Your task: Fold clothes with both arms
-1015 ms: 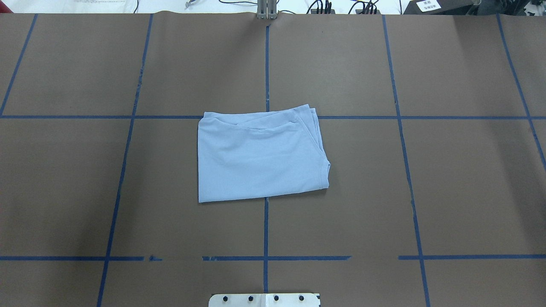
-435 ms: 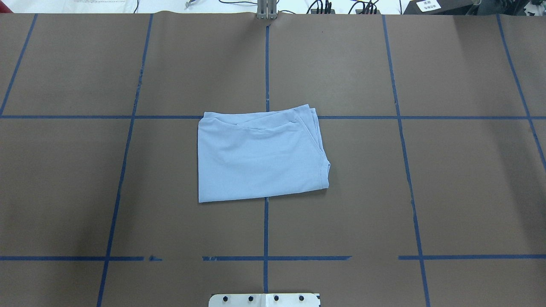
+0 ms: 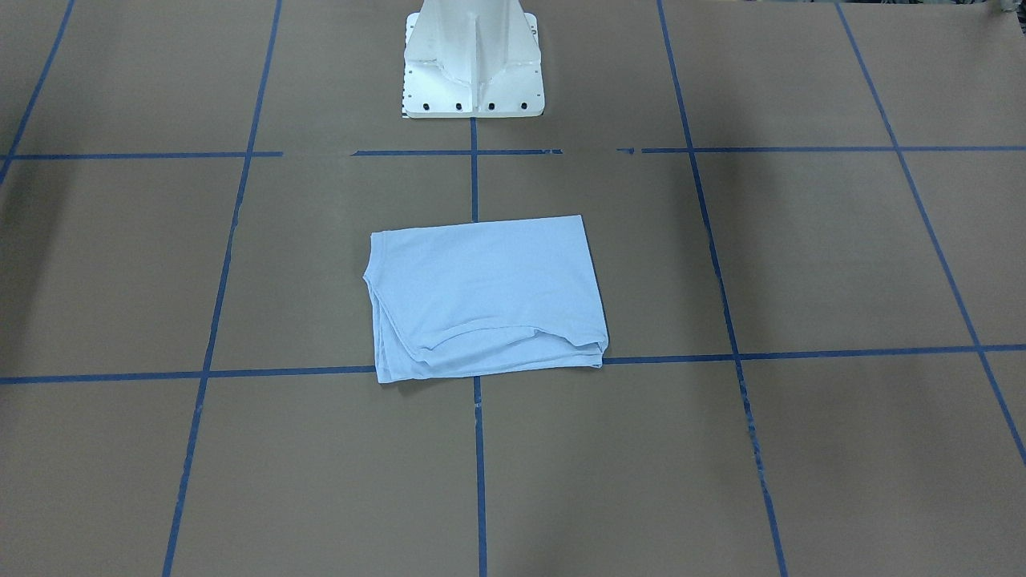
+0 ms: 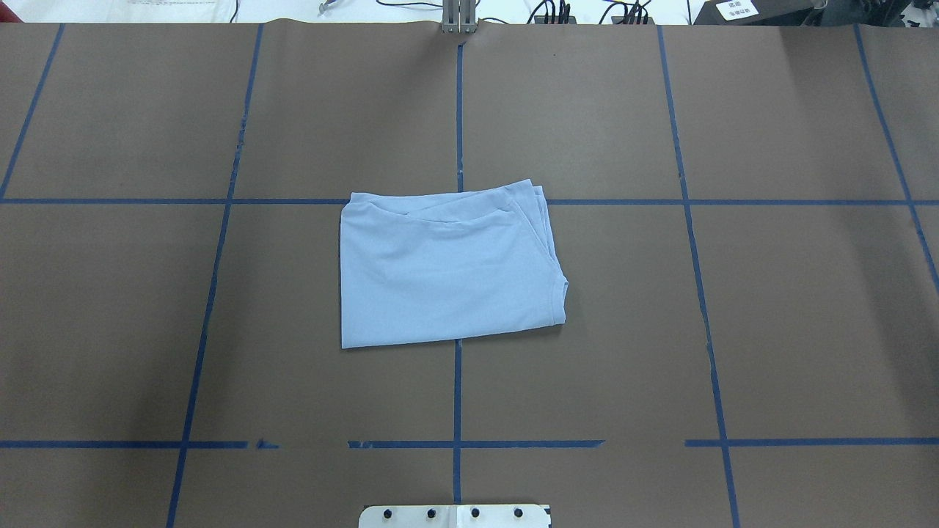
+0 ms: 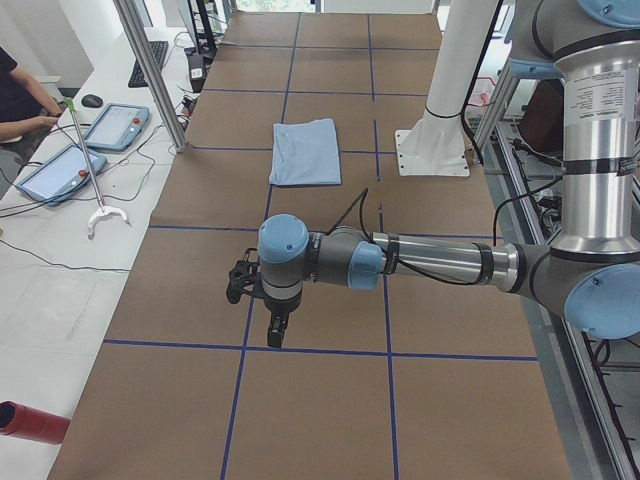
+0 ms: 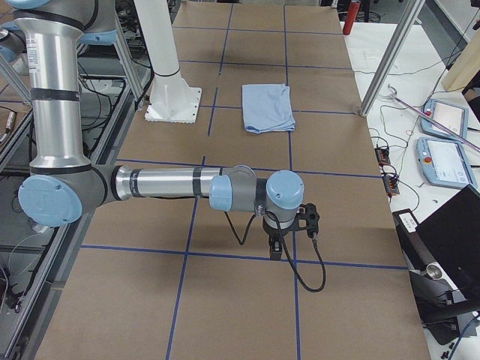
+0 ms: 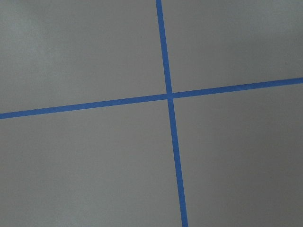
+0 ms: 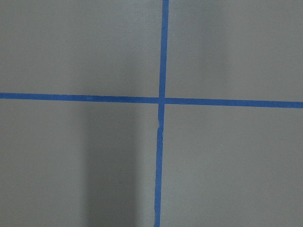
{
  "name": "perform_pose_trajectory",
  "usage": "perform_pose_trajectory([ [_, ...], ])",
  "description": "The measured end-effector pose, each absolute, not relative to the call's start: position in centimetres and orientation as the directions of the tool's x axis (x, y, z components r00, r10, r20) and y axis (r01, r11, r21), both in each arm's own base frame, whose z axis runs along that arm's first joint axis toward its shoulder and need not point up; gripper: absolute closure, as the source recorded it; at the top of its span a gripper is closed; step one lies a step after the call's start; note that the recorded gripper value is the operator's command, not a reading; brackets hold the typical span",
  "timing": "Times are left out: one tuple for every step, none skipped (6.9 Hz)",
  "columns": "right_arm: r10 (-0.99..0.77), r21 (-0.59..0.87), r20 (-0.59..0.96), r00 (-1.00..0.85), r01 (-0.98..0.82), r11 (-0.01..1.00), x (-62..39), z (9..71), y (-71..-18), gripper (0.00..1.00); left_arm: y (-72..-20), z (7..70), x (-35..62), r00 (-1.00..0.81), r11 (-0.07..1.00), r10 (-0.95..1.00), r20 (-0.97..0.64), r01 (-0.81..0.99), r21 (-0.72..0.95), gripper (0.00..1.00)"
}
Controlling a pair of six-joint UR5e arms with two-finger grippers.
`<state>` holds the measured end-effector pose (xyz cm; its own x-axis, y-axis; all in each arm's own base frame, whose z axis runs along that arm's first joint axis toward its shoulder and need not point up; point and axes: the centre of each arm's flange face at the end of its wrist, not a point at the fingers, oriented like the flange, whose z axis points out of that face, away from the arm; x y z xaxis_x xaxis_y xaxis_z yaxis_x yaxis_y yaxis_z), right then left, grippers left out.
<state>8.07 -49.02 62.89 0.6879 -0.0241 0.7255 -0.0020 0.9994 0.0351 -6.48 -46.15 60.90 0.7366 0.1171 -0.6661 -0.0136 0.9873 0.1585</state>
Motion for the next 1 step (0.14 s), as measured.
perform_pose_trajectory([
  [-0.025, 0.036, 0.725, 0.688, -0.002, 0.999, 8.06, 62.83, -49.05, 0.00, -46.15, 60.89, -6.48, 0.737, 0.987, 0.119, -0.666, -0.015, 0.160, 0.00],
])
